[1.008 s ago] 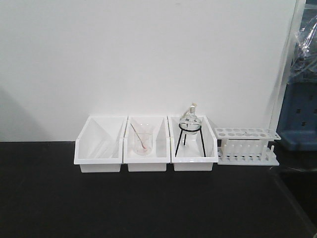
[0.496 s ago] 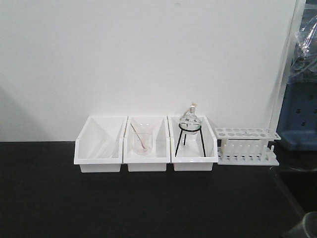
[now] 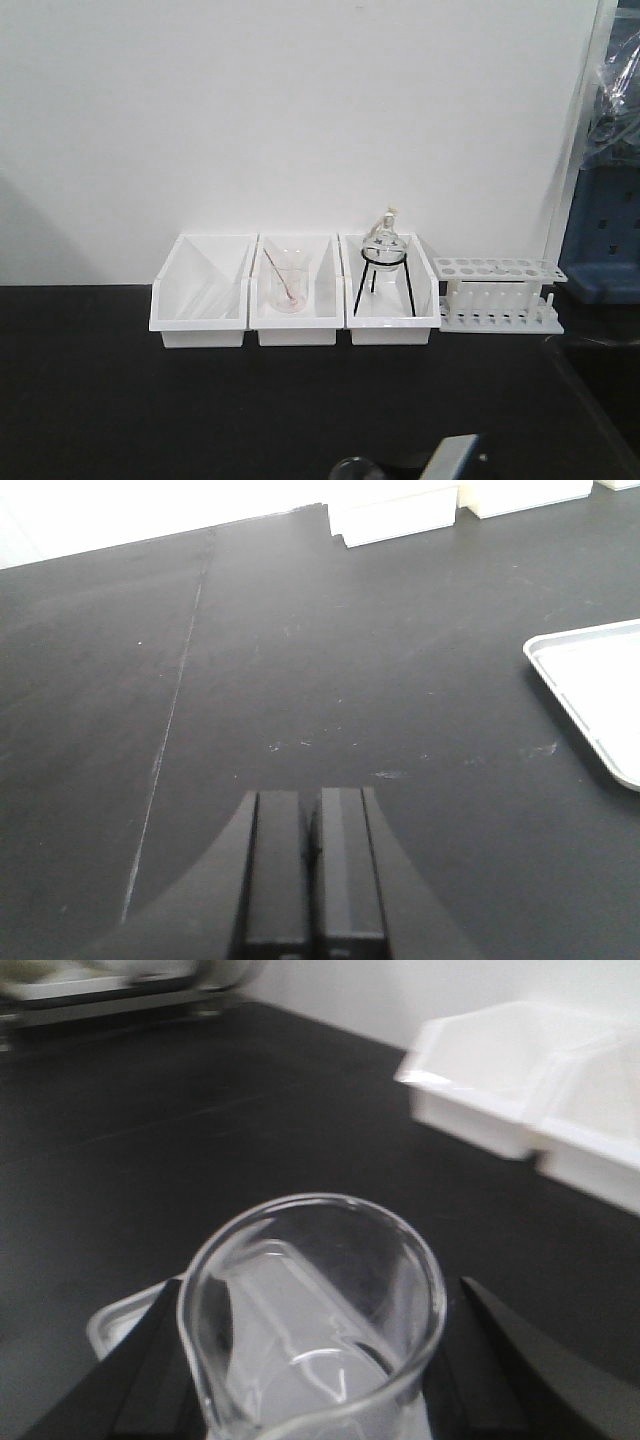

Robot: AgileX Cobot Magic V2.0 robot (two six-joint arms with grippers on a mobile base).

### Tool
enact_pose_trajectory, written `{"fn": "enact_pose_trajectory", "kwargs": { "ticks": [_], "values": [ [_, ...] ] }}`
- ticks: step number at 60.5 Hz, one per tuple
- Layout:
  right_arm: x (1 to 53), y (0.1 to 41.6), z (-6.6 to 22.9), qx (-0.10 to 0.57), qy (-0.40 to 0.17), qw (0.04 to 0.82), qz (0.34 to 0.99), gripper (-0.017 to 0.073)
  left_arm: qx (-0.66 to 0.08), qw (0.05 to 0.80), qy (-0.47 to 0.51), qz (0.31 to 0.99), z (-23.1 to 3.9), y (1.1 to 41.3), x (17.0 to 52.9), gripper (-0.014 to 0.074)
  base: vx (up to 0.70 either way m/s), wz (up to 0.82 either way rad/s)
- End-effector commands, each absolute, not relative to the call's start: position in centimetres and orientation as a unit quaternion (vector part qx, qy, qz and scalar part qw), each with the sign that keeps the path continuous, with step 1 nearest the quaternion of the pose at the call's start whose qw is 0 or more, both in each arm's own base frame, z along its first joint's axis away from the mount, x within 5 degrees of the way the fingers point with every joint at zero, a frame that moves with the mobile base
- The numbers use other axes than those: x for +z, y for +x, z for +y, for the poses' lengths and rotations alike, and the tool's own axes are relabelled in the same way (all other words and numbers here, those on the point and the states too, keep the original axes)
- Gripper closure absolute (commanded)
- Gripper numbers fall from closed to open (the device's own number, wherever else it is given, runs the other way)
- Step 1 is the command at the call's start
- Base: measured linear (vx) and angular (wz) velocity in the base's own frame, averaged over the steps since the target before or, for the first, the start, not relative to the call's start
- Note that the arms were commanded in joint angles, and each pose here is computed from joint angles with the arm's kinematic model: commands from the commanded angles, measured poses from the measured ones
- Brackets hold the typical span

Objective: Move beaker to silver tray on left bench
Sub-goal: 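Lower the held beaker onto the silver tray with the right gripper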

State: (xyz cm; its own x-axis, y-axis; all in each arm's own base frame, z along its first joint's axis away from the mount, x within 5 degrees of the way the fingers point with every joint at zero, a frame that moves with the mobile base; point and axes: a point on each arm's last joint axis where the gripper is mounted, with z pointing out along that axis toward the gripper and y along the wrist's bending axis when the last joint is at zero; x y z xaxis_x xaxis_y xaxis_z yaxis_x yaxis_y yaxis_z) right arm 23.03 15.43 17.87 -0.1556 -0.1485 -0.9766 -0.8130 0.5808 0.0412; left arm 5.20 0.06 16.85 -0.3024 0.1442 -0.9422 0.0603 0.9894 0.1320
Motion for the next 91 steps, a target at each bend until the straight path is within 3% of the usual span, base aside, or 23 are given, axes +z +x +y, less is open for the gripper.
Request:
{"fn": "enact_pose_trajectory", "kwargs": {
  "ticks": [1, 11, 23, 44, 54, 64, 83, 91],
  "values": [
    [18.0, 25.0, 17.5, 0.373, -0.357, 0.587, 0.624, 0.0571, 0.031, 0.614, 0.065, 0.786, -0.1, 5.4, 16.9, 0.0592, 0.00, 0.00],
    [15.4, 27.3, 20.3, 0.390, -0.372, 0.566, 0.624, 0.0571, 0.031, 0.614, 0.065, 0.786, -0.1, 5.4, 16.9, 0.0592, 0.00, 0.00],
    [13.8, 28.0, 22.7, 0.358, -0.406, 0.527, 0.656, 0.0570, 0.031, 0.614, 0.065, 0.786, -0.1, 5.4, 16.9, 0.0592, 0.00, 0.00],
    [12.0, 28.8, 22.6, 0.332, -0.362, 0.510, 0.707, 0.0559, 0.031, 0.614, 0.065, 0.786, -0.1, 5.4, 16.9, 0.0592, 0.00, 0.00],
    [12.1, 29.0, 22.5, 0.331, -0.350, 0.514, 0.710, 0.0505, 0.031, 0.614, 0.065, 0.786, -0.1, 5.4, 16.9, 0.0592, 0.00, 0.00],
    [12.1, 29.0, 22.5, 0.331, -0.350, 0.514, 0.710, 0.0361, 0.031, 0.614, 0.065, 0.786, -0.1, 5.4, 16.9, 0.0592, 0.00, 0.00],
    [12.1, 29.0, 22.5, 0.332, -0.349, 0.513, 0.711, -0.0072, 0.031, 0.614, 0.065, 0.786, -0.1, 5.4, 16.9, 0.0592, 0.00, 0.00],
    [12.9, 29.1, 22.4, 0.331, -0.338, 0.524, 0.708, -0.0130, 0.031, 0.614, 0.065, 0.786, -0.1, 5.4, 16.9, 0.0592, 0.00, 0.00]
  ]
}}
